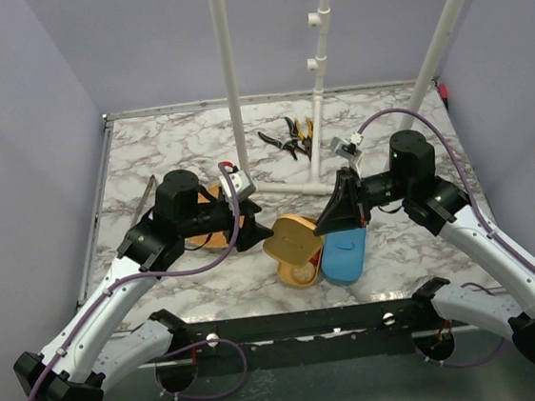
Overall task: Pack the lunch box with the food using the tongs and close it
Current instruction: Close the box lid on the packing box.
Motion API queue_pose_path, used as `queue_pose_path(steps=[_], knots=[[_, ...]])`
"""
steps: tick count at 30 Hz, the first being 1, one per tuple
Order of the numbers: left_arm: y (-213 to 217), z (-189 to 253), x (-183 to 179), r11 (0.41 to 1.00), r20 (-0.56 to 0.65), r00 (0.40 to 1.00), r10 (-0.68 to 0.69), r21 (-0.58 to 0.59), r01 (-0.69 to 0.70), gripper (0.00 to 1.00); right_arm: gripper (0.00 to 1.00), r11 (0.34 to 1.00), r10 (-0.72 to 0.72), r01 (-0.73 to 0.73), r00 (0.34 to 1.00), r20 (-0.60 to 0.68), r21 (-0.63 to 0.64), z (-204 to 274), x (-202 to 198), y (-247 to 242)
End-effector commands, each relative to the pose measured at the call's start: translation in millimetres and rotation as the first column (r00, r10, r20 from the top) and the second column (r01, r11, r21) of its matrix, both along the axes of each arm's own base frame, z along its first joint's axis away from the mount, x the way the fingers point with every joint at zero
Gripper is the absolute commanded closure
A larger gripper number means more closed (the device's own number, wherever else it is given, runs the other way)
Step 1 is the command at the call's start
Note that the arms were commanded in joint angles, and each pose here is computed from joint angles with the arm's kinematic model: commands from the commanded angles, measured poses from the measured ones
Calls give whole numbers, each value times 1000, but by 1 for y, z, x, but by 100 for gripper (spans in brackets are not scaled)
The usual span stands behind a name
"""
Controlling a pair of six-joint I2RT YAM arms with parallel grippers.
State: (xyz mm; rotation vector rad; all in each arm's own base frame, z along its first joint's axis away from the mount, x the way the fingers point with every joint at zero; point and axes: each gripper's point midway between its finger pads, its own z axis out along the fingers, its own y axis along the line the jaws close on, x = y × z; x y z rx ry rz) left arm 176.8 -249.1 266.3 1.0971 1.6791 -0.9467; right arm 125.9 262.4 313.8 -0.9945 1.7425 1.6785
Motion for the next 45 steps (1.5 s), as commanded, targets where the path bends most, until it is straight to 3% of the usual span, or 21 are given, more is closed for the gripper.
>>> queue_pose_path(steps=[1, 8, 14, 17, 18, 20, 24, 27, 31, 38, 45], knots=[[-13, 6, -27, 982, -48, 983, -178, -72, 175, 35, 99, 997, 68, -68, 998, -12, 27, 9, -10, -2], [-20, -1, -34, 971, -122, 965, -231, -88, 221, 44, 99, 998, 60, -59, 998, -20, 18, 3, -7, -1], [-27, -10, -36, 969, -188, 951, -246, -89, 233, 66, 99, 998, 54, -54, 998, -24, 10, -2, -4, 0], [-29, -15, -35, 969, -206, 948, -244, -82, 232, 82, 99, 999, 33, -33, 999, -25, -5, -9, 1, 2], [-29, -16, -35, 970, -211, 947, -243, -80, 231, 87, 97, 1000, 22, -23, 999, -23, -12, -12, 3, 2], [-29, -20, -33, 973, -223, 947, -230, -75, 219, 100, 79, 999, -8, 8, 1000, -19, -32, -19, 8, 2], [-28, -37, -20, 992, -270, 954, -130, -33, 126, 100, 46, 992, -95, 94, 996, 0, -82, -38, 23, 2], [-24, -54, -5, 1000, -302, 953, -9, 13, 13, 100, 36, 968, -211, 211, 977, 13, -135, -54, 41, 0], [-25, -74, 3, 998, -375, 925, 69, 27, -63, 100, 31, 900, -392, 385, 920, 11, -205, -78, 66, -8], [-36, -88, 9, 997, -447, 891, 77, 12, -79, 100, 30, 753, -627, 606, 779, 1, -256, -106, 85, -34], [-47, -100, 3, 1000, -506, 862, -16, 9, 24, 100, 34, 692, -681, 655, 732, 25, -305, -126, 84, -48]])
